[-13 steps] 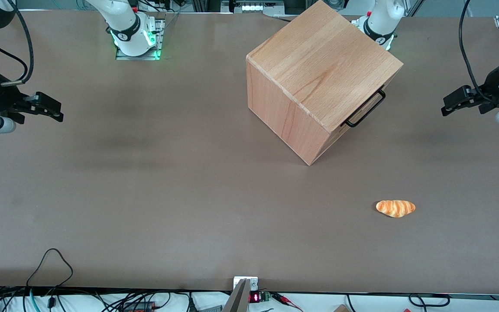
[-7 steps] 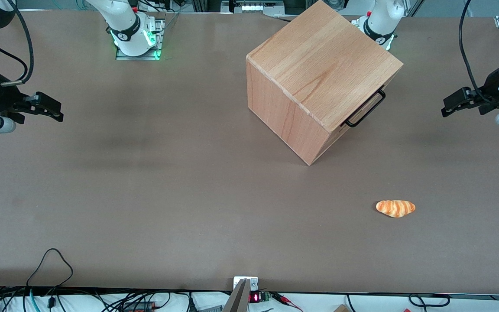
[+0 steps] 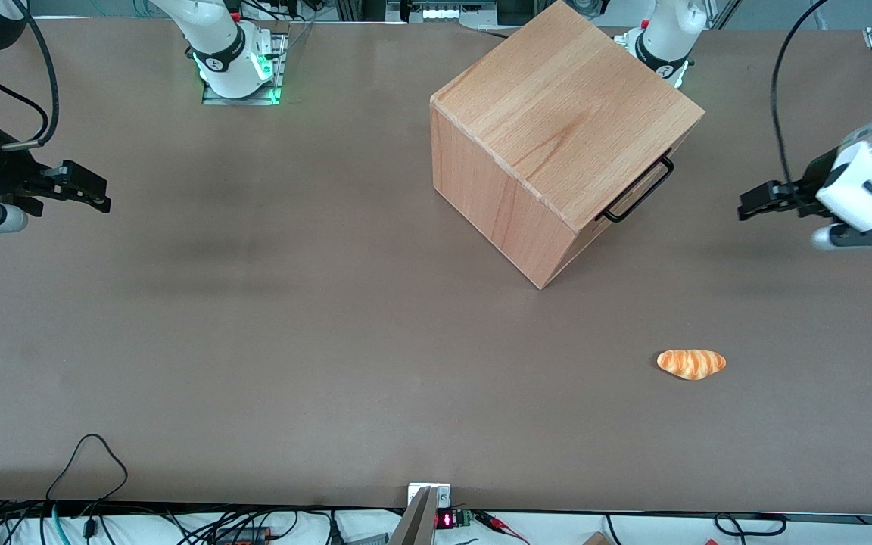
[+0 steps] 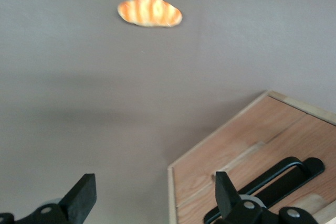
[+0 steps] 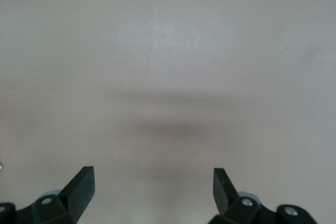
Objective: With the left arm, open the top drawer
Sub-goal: 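Move the left gripper toward the black drawer handle of the wooden cabinet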
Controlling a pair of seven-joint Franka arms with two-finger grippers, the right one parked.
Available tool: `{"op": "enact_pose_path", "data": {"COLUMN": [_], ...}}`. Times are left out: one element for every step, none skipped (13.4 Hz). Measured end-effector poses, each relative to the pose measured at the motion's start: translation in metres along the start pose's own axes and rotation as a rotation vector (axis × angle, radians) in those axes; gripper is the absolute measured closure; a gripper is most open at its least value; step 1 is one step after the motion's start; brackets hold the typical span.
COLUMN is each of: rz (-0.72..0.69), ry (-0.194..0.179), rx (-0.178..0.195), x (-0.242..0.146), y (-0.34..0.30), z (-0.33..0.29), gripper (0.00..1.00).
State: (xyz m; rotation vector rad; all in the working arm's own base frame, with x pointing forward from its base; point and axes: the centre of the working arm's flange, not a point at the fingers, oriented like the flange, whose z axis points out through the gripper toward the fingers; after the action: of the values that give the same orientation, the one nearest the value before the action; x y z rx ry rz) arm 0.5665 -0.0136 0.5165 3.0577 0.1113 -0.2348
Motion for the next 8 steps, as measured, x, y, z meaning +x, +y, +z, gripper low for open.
{"op": "enact_pose_path", "data": {"rz": [0.02, 0.045, 0.069, 0.099, 0.138, 0.175, 0.207, 0.24], "ry": [-0.025, -0.043, -0.051, -0.056, -0.061, -0.066, -0.072, -0.076], "rx": [-0.02, -0.044, -0.062, -0.075, -0.081, -0.081, -0.081, -0.08], "x": [0.0, 0.001, 0.001, 0.001, 0.0, -0.001, -0.003, -0.005], "y": [0.004, 0.008, 0.011, 0.013, 0.016, 0.021, 0.027, 0.034], "z": [0.015, 0.032, 0.047, 0.059, 0.068, 0.073, 0.076, 0.079], "gripper": [0.0, 0.0, 0.0, 0.0, 0.0, 0.0, 0.0, 0.0]}}
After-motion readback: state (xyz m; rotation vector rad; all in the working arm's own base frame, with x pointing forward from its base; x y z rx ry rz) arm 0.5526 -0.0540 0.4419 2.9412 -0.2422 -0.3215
